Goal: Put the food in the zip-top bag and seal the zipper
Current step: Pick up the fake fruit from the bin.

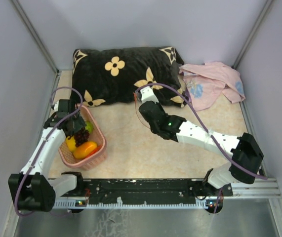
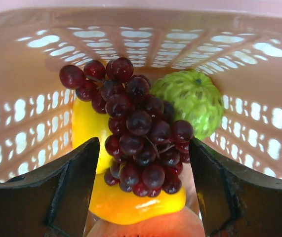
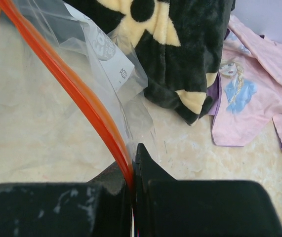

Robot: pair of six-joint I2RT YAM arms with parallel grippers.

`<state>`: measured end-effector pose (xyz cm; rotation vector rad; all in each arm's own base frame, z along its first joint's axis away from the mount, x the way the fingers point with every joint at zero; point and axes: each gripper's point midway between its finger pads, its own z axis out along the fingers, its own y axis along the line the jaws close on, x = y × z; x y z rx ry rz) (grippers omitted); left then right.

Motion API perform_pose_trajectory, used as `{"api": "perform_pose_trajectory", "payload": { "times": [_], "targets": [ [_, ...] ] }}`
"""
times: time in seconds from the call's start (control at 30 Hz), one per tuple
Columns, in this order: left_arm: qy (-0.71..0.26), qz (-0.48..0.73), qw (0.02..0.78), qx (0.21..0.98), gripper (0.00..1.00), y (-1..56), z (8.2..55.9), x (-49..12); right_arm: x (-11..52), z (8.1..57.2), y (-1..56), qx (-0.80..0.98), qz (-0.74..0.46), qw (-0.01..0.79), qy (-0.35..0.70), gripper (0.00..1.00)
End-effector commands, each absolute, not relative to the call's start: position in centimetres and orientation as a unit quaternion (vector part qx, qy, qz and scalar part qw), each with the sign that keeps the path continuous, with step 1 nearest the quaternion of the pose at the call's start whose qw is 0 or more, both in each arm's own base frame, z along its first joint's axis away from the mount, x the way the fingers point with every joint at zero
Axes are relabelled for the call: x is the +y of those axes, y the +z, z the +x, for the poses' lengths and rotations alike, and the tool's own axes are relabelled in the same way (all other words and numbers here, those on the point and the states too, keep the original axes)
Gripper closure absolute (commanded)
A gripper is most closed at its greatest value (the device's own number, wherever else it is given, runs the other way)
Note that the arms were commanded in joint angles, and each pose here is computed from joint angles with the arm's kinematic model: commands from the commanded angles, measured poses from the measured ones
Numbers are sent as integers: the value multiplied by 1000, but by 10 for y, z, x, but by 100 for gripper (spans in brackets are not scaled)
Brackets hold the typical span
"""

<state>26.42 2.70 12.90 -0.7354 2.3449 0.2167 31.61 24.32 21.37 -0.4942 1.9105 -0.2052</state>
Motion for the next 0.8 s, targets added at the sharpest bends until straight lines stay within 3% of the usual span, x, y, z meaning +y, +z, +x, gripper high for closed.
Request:
{"api": "perform_pose_trajectory", "payload": {
  "times": [0.0, 0.3, 0.57, 0.77],
  "targets": [
    [62, -282, 335, 897, 22, 107, 279, 26, 244, 319, 238, 795, -184, 575, -60, 100],
    [34, -279, 312, 907, 36, 78, 283, 14, 246, 318, 242, 796, -189, 572, -56, 100],
    [17, -260, 337, 905, 80, 102, 283, 10, 250, 321, 251, 795, -190, 574, -54, 100],
    [0, -233, 388, 892, 93, 148, 279, 9, 255, 323, 267, 792, -190, 579, -50, 100]
  ]
}}
